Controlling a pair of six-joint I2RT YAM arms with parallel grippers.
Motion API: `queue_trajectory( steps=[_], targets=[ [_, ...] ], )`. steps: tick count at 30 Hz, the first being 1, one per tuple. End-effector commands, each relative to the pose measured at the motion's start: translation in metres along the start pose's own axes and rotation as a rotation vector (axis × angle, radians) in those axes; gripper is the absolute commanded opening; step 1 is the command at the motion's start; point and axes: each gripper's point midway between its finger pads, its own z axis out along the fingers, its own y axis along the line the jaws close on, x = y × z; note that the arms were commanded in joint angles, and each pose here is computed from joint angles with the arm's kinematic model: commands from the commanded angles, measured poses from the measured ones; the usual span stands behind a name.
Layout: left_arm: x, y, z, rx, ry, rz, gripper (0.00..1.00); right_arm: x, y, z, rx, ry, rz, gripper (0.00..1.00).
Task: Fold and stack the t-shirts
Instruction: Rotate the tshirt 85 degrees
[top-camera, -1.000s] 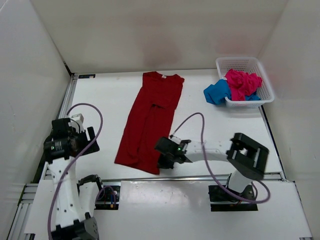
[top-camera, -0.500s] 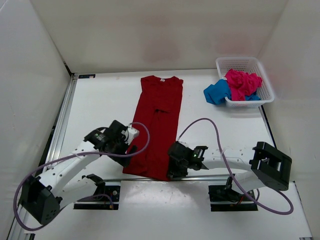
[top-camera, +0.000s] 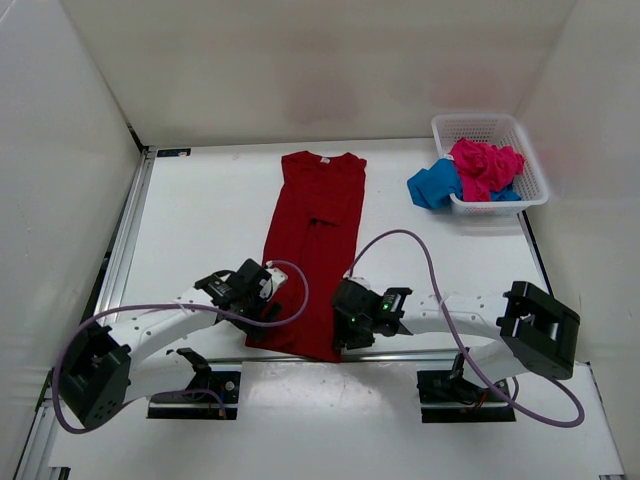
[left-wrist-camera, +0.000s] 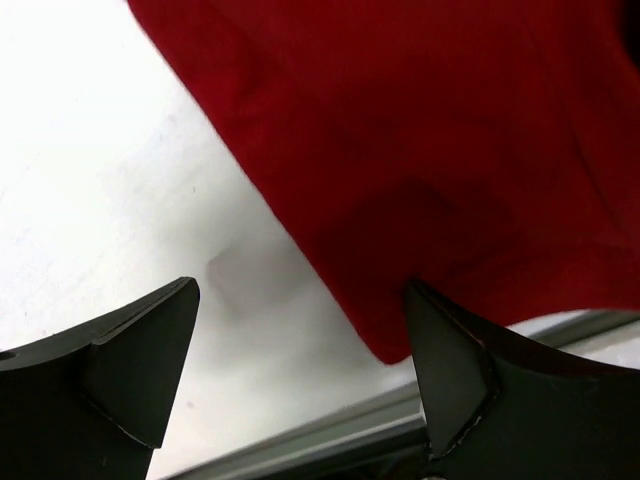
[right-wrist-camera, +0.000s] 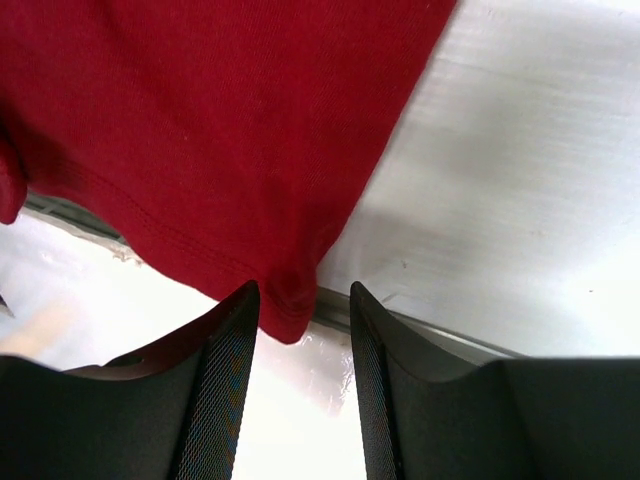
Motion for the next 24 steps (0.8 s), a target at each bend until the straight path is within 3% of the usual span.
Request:
queue_trajectory(
  steps=[1,6,10,13,17,18,20,24],
  targets=[
    [-0.015,-0.002,0.004,0.004,-0.071,-0.004,0.94,-0.018,0.015,-0.007,-0.042,-0.071,-0.026,0.46],
    [-0.005,-0.007,0.023,0.023,-0.023,0.002,0.89,-0.022,0.011,-0.002,-0.026,-0.077,-0.027,0.46],
    [0.007,-0.008,0.027,0.023,-0.006,0.003,0.62,-0.019,0.02,0.006,-0.028,-0.026,-0.048,0.45],
    [0.003,-0.014,0.018,0.067,-0.045,0.0,0.54,-0.012,0.022,0.014,-0.028,0.036,-0.059,0.38],
    [0.022,-0.021,0.011,0.077,0.03,0.052,0.48,-0.007,0.02,0.017,-0.041,0.094,-0.057,0.13],
    [0.026,-0.018,0.01,0.059,0.047,0.054,0.44,-0.004,0.016,0.018,-0.034,0.1,-0.056,0.0],
    [0.02,-0.015,0.005,0.047,0.042,0.054,0.33,-0.002,0.003,0.02,-0.009,0.106,-0.019,0.0],
    [0.025,-0.019,-0.002,0.045,0.086,0.107,0.31,0.001,-0.007,0.017,-0.006,0.101,0.017,0.0]
  ],
)
